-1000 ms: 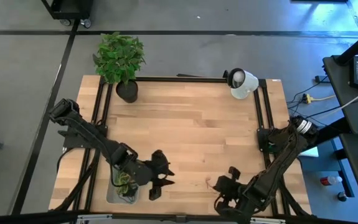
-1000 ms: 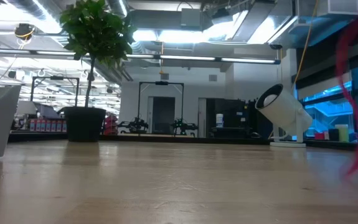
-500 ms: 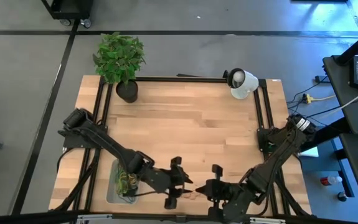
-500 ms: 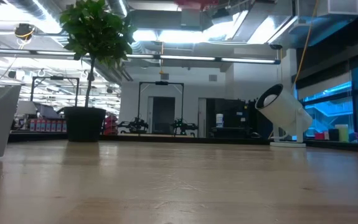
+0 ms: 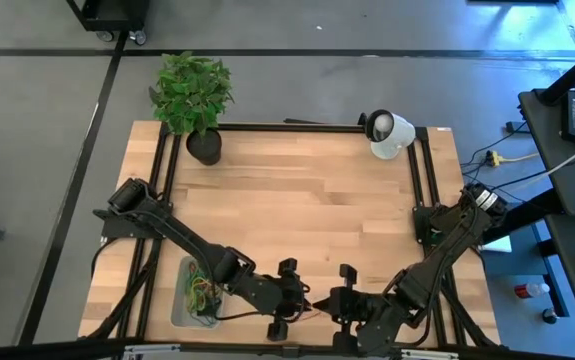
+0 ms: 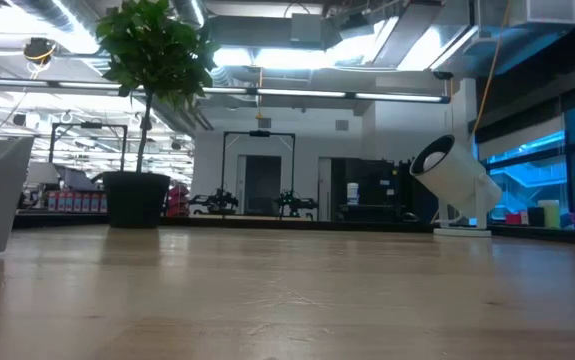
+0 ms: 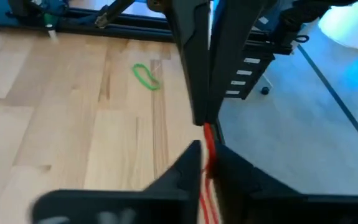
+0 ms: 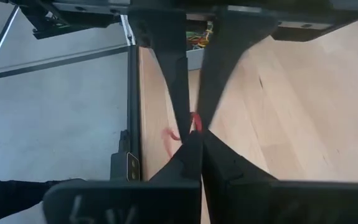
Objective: Pick and place rubber bands into bin
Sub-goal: Put the red rubber band into the bin
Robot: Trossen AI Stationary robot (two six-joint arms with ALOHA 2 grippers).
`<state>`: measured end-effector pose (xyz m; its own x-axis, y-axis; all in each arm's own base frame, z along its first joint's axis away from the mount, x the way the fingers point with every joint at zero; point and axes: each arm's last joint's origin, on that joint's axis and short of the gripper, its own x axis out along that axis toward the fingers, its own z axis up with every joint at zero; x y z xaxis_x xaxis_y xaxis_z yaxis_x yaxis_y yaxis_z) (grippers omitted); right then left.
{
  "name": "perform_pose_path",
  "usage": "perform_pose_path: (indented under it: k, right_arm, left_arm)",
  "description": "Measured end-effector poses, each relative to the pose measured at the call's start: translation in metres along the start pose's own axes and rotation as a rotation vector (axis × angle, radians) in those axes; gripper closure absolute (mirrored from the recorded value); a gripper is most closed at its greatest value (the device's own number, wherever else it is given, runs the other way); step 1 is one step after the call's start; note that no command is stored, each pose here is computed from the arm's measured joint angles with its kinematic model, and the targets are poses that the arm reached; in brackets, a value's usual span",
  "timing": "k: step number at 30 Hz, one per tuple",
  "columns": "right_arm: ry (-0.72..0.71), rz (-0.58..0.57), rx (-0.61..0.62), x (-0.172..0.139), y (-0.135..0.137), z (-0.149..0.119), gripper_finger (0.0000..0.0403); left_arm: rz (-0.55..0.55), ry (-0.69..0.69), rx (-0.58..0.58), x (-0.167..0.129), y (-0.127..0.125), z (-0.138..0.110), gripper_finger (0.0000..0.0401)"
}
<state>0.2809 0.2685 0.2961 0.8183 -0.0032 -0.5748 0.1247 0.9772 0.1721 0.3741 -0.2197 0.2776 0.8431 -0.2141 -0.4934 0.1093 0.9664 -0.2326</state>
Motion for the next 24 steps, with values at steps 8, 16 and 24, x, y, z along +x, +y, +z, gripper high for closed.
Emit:
perform_pose_path:
  k: [8, 16, 24]
  right_arm:
    - [0.023, 0.012, 0.042, 0.000, 0.000, -0.001, 0.0381]
    - [0.099, -0.008, 0.072, -0.002, -0.004, -0.008, 0.0285]
    - [0.165, -0.059, 0.117, -0.009, -0.003, -0.025, 0.0252]
  left_arm:
    - [-0.033, 0.015, -0.018, 0.000, -0.001, 0.000, 0.0397]
    - [0.072, 0.152, -0.002, -0.019, -0.012, 0.006, 0.0398]
    - [0.256, 0.472, -0.179, -0.080, -0.030, 0.014, 0.0398]
